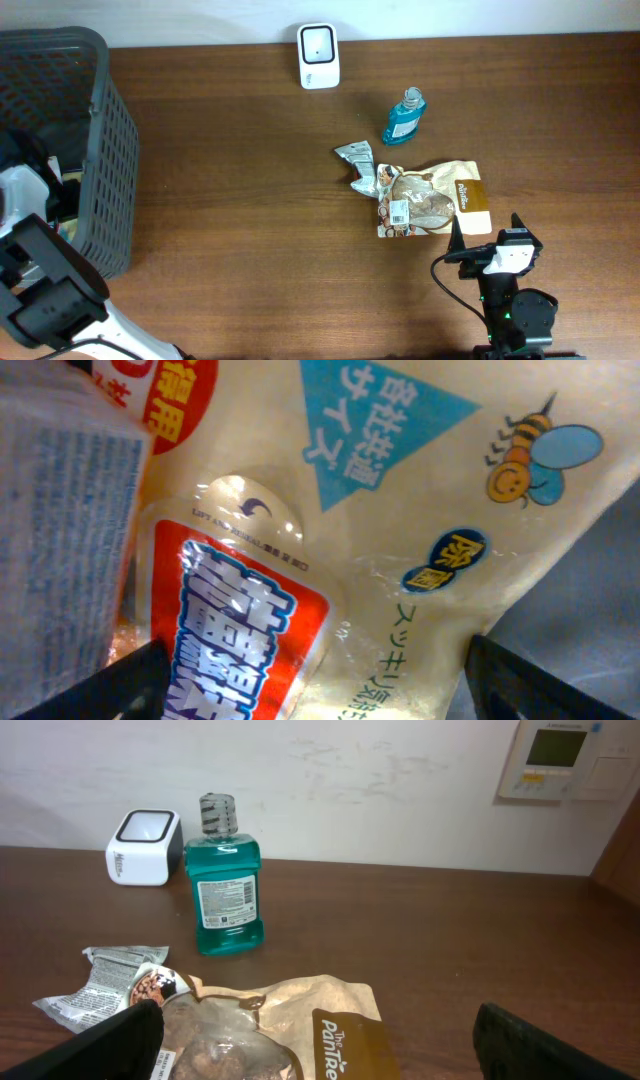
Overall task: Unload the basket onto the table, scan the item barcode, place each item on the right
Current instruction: 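Grasp the yellow-blue snack bag in the basket with the left gripper, then carry the yellow snack bag to the table center and release it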
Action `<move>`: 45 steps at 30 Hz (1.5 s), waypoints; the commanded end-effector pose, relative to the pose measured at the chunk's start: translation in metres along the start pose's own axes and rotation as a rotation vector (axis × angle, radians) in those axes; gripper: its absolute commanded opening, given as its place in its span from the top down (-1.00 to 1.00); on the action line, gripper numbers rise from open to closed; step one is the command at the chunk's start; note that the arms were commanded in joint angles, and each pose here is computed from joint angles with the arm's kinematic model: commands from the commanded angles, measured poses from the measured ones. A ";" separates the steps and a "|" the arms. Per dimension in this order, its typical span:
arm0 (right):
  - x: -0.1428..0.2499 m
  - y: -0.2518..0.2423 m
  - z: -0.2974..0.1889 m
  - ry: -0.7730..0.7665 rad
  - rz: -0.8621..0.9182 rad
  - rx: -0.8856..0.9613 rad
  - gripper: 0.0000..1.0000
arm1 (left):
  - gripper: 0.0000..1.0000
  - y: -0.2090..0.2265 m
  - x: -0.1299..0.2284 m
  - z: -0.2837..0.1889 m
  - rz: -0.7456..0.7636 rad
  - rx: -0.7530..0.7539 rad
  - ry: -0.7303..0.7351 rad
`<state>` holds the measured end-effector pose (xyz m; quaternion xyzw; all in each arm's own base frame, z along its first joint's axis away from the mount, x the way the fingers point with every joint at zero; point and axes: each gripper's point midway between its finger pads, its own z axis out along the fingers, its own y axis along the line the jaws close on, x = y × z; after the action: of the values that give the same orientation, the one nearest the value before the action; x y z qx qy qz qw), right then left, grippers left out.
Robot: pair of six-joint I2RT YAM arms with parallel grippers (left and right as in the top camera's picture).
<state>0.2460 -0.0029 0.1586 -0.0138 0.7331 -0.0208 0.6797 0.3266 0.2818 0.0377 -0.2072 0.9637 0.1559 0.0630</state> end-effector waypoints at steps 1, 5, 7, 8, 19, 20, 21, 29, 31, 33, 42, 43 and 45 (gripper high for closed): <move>0.003 0.000 0.000 0.005 0.001 0.001 -0.97 | -0.40 -0.019 0.038 0.030 0.036 0.064 0.112; 0.003 0.000 0.000 0.005 0.001 0.001 -0.97 | 0.52 -0.020 0.041 0.029 0.039 0.067 0.125; 0.003 0.000 0.000 0.005 0.001 0.001 -0.97 | 0.91 -0.022 0.042 0.029 0.039 0.079 0.128; 0.003 0.000 0.000 0.005 0.001 0.001 -0.97 | 1.00 -0.025 0.041 0.029 0.037 0.098 0.123; 0.003 0.000 0.000 0.005 0.001 0.001 -0.97 | 1.00 -0.017 -0.007 -0.046 -0.001 0.162 -0.106; 0.003 0.000 0.000 0.005 0.001 0.001 -0.97 | 1.00 -0.017 -0.017 -0.065 -0.007 0.187 -0.169; 0.003 0.000 0.000 0.005 0.001 0.001 -0.97 | 1.00 -0.019 -0.028 -0.087 -0.009 0.225 -0.246; 0.003 0.000 0.000 0.005 0.001 0.001 -0.97 | 1.00 -0.019 -0.071 -0.248 -0.077 0.406 -0.758; 0.003 0.000 0.000 0.005 0.001 0.001 -0.97 | 1.00 -0.014 -0.069 -0.281 -0.087 0.414 -0.848; 0.003 0.000 0.000 0.005 0.001 0.001 -0.97 | 1.00 -0.024 -0.064 -0.326 -0.031 0.493 -0.969; 0.003 0.000 0.000 0.005 0.001 0.001 -0.96 | 1.00 -0.093 0.005 -0.479 0.236 0.946 -1.255; 0.003 0.000 0.000 0.005 0.001 0.001 -0.97 | 1.00 -0.108 0.015 -0.486 0.279 0.999 -1.243; 0.003 0.000 0.000 0.005 0.001 0.001 -0.97 | 1.00 -0.142 0.033 -0.491 0.352 1.098 -1.177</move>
<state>0.2460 -0.0028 0.1586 -0.0139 0.7331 -0.0207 0.6797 0.3393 0.0484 0.4515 0.0581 0.7395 -0.1486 0.6540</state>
